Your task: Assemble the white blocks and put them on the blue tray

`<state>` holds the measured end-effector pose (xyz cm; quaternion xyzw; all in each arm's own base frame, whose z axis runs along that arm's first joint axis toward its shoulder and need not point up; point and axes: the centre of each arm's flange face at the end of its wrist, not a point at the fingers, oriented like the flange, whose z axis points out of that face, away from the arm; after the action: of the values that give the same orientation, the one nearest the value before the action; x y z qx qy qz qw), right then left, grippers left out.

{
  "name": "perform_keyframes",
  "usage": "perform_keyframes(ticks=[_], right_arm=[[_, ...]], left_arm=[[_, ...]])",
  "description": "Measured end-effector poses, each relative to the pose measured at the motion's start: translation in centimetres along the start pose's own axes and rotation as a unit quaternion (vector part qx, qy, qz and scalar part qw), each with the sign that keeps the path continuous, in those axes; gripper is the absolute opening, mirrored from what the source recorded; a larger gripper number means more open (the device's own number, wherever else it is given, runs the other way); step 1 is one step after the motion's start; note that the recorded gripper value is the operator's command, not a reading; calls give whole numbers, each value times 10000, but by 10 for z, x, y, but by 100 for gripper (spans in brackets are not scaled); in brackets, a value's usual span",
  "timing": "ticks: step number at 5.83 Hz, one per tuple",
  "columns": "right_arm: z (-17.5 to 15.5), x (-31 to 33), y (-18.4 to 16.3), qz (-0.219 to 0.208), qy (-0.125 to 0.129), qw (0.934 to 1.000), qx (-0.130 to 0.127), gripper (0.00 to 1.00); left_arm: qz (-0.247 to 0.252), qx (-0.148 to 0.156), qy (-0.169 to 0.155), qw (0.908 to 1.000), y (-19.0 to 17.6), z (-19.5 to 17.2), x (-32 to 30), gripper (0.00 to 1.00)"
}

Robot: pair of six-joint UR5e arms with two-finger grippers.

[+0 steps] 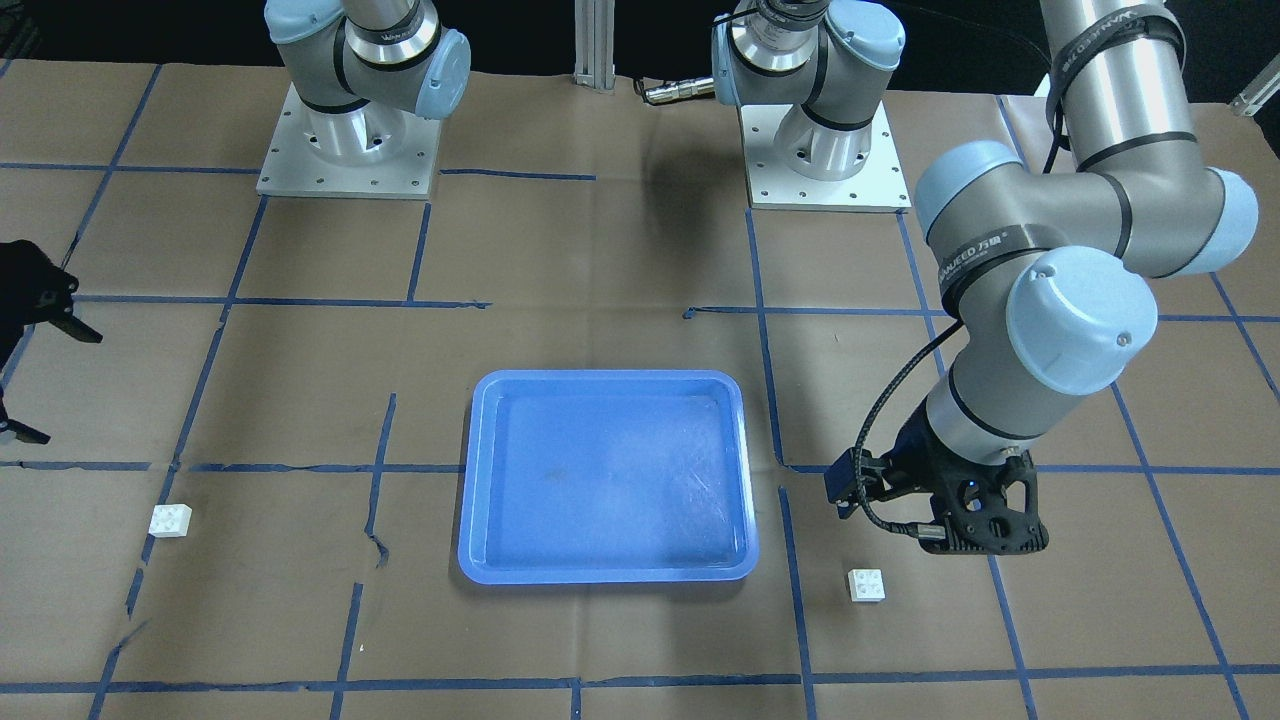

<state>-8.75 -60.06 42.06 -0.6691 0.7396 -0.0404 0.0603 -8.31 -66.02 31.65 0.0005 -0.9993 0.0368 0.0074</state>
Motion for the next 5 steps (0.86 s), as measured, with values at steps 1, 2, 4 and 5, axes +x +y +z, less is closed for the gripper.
perform_keyframes(ticks=[1, 2, 4, 5], right_arm=[[22, 17, 31, -356, 65, 9989, 289, 100], [54, 34, 62, -497, 104, 9964, 680, 100], [133, 59, 102, -650, -57, 9871, 1460, 100], [166, 65, 115, -760, -151, 9824, 1699, 100]], left_arm=[[-5, 46, -12, 10000, -8, 40, -3, 99], [-12, 54, -22, 10000, -8, 76, -5, 99], [-58, 32, -217, 9997, -5, 113, -16, 99], [-69, 3, -307, 9995, -6, 121, -23, 99]])
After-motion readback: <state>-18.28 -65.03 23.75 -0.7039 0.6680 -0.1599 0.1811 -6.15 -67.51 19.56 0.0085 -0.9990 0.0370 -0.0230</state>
